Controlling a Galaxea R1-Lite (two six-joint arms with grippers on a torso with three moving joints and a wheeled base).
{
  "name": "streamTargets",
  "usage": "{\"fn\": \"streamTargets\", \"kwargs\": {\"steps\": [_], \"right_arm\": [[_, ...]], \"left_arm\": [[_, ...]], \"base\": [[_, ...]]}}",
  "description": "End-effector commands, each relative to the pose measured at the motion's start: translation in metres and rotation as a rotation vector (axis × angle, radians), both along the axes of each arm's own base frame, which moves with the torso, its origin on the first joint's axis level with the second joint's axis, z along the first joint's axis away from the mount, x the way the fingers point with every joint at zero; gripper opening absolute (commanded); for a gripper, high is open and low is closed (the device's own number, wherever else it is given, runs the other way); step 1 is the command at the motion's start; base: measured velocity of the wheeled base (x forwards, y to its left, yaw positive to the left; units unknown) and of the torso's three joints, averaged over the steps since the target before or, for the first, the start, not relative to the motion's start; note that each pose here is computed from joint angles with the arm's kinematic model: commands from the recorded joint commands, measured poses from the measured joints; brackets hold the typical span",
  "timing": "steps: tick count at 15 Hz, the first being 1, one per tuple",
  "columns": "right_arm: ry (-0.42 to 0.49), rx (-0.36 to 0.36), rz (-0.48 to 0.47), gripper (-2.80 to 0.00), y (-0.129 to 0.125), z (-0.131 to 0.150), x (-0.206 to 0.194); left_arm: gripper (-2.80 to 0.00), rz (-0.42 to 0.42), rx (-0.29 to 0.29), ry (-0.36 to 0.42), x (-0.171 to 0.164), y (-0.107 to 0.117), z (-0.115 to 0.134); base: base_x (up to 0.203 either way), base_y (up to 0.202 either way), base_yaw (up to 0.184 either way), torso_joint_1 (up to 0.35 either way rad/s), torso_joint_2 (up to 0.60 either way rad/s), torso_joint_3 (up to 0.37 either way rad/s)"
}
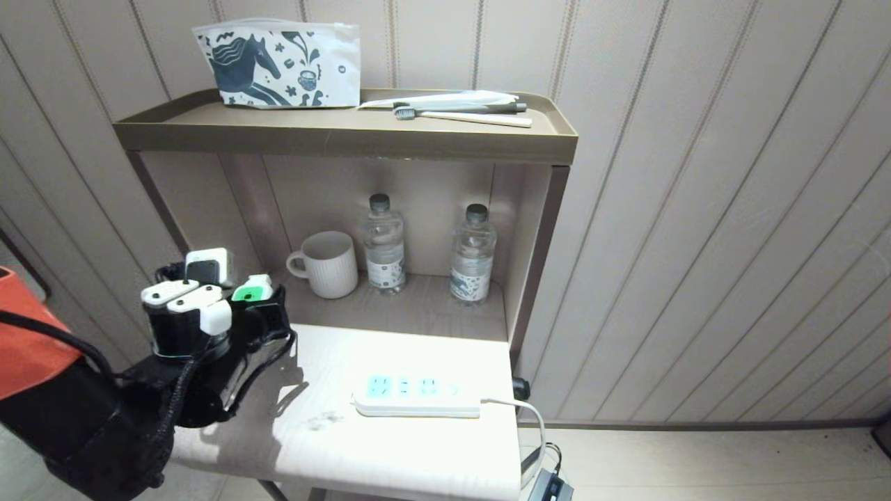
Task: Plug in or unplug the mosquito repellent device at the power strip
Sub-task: Insert the plug into the socket
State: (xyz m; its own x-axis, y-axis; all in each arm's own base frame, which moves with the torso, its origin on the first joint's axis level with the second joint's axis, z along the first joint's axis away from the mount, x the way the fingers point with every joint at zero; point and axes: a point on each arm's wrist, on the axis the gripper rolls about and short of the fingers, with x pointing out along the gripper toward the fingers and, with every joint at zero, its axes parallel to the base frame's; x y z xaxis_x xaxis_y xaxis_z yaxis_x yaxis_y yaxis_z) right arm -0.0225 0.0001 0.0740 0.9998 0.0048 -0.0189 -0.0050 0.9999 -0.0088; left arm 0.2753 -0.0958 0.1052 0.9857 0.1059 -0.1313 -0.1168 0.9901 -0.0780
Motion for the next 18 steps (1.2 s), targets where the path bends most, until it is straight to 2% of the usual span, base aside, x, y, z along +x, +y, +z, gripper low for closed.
{"fn": "streamTargets", "kwargs": {"steps": [1,4,6,11,13,14,15,18], "right_arm": [[-0.002,0.0,0.001,-2.8,0.0,0.0,0.0],[-0.001,0.0,0.001,-2.8,0.0,0.0,0.0],[-0.001,0.0,0.001,-2.8,0.0,0.0,0.0],[-0.001,0.0,0.001,-2.8,0.0,0.0,0.0],[-0.001,0.0,0.001,-2.8,0.0,0.0,0.0],[-0.001,0.0,0.001,-2.8,0.0,0.0,0.0],[-0.001,0.0,0.001,-2.8,0.0,0.0,0.0],[-0.001,0.0,0.001,-2.8,0.0,0.0,0.0]], "left_arm": [[-2.8,0.001,-0.025,-0.079,-0.018,0.007,0.034],[-2.8,-0.008,0.0,-0.059,-0.051,0.019,0.071],[-2.8,-0.014,0.032,0.005,-0.078,0.028,0.093],[-2.8,-0.033,0.157,0.332,-0.126,0.046,0.148],[-2.8,-0.066,0.168,0.461,-0.142,0.051,0.175],[-2.8,-0.093,0.163,0.527,-0.147,0.052,0.186],[-2.8,-0.133,0.134,0.58,-0.149,0.051,0.201],[-2.8,-0.275,0.001,0.81,-0.136,0.04,0.234]], "base": [[0.0,0.0,0.0,0.0,0.0,0.0],[0.0,0.0,0.0,0.0,0.0,0.0],[0.0,0.0,0.0,0.0,0.0,0.0],[0.0,0.0,0.0,0.0,0.0,0.0],[0.0,0.0,0.0,0.0,0.0,0.0],[0.0,0.0,0.0,0.0,0.0,0.0],[0.0,0.0,0.0,0.0,0.0,0.0],[0.0,0.0,0.0,0.0,0.0,0.0]]}}
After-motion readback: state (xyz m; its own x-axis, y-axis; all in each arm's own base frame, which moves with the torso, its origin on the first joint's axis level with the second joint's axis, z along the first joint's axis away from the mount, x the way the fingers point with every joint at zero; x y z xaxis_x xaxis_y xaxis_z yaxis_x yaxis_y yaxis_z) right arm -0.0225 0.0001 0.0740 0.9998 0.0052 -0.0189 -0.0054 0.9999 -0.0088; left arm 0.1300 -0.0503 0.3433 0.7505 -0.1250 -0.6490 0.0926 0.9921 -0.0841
